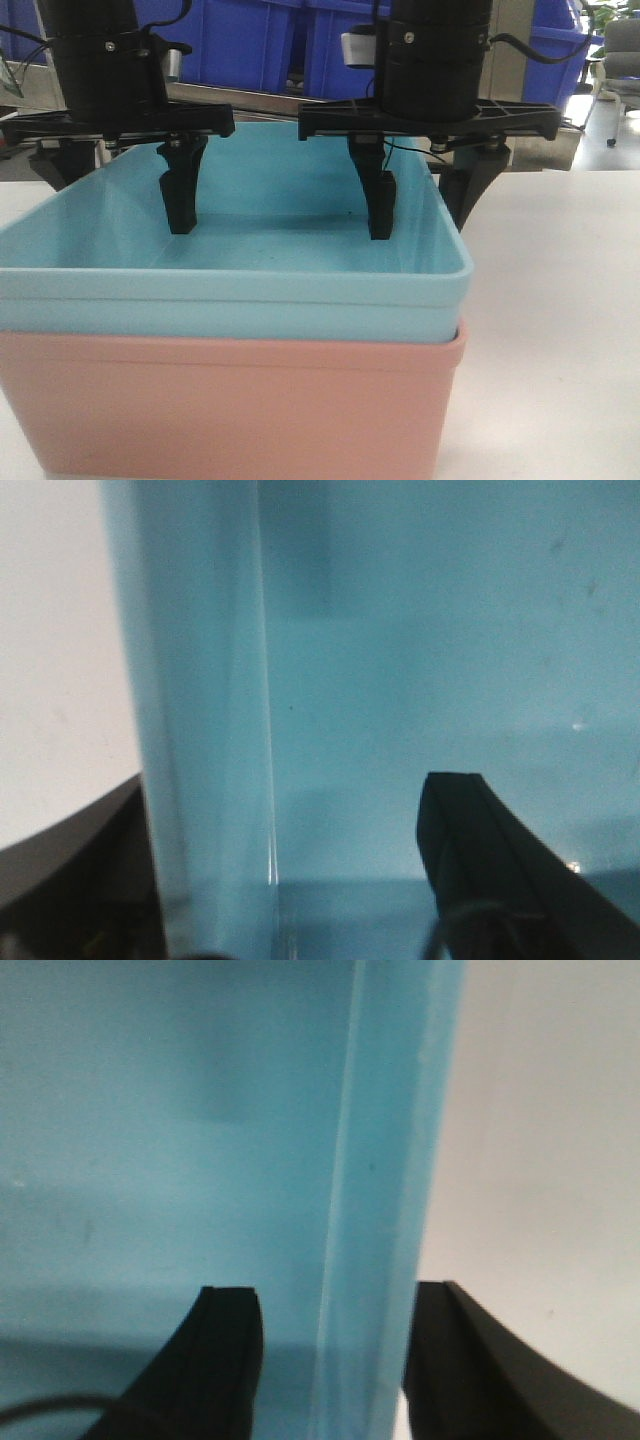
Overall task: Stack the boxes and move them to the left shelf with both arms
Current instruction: 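Lower both grippers onto opposite walls of the stacked boxes and grip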
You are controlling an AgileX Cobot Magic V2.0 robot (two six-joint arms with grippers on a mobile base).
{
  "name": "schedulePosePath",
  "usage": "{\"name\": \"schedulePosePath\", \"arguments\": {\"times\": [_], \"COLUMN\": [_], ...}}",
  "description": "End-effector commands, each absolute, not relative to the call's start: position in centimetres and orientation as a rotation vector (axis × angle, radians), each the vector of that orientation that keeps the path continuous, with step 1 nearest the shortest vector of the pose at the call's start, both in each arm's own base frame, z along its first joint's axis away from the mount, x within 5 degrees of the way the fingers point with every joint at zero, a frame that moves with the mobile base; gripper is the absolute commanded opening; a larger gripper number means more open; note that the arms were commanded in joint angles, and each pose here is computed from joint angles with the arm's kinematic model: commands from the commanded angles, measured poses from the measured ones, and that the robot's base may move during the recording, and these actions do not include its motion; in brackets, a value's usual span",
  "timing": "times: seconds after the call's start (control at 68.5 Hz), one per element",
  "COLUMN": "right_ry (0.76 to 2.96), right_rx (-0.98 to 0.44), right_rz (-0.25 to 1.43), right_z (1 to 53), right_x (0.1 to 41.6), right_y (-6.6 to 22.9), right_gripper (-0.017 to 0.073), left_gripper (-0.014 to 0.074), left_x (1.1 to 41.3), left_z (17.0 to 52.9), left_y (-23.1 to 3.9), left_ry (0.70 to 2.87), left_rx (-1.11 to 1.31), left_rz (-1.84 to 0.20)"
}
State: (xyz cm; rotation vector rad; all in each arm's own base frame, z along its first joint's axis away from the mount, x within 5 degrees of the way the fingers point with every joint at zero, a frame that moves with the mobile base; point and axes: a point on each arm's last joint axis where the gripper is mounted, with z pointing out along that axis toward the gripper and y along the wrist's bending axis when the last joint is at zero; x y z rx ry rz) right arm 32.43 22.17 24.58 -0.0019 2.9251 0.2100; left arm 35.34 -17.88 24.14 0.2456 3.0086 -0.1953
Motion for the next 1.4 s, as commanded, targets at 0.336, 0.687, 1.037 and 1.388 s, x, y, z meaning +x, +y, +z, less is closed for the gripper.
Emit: {"name": "schedulePosePath", "arguments": {"times": [0.336, 0.687, 1.037, 1.388], "right_ry": [2.862, 2.862, 2.866, 2.866], "right_rx": [0.005, 0.005, 0.005, 0.006], "right_rz": [0.285, 0.284, 0.279, 0.280], "right_z": [26.95, 26.95, 26.93, 26.93], "right_x": [32.30, 32.30, 32.27, 32.27], "right_y": [22.28, 22.28, 22.24, 22.25], "right_gripper": [0.0407, 0.0233, 0.0029, 0.0029], "left_gripper": [0.0352, 0.0128, -0.0003, -0.0003], "left_x": [34.98, 34.90, 34.78, 34.62], "left_z": [26.41, 26.39, 26.37, 26.38], "left_y": [-17.92, -17.88, -17.83, -18.03], "left_ry": [2.961, 2.970, 2.984, 2.999], "left_rx": [0.246, 0.247, 0.249, 0.238], "left_rz": [-0.200, -0.195, -0.188, -0.227]}}
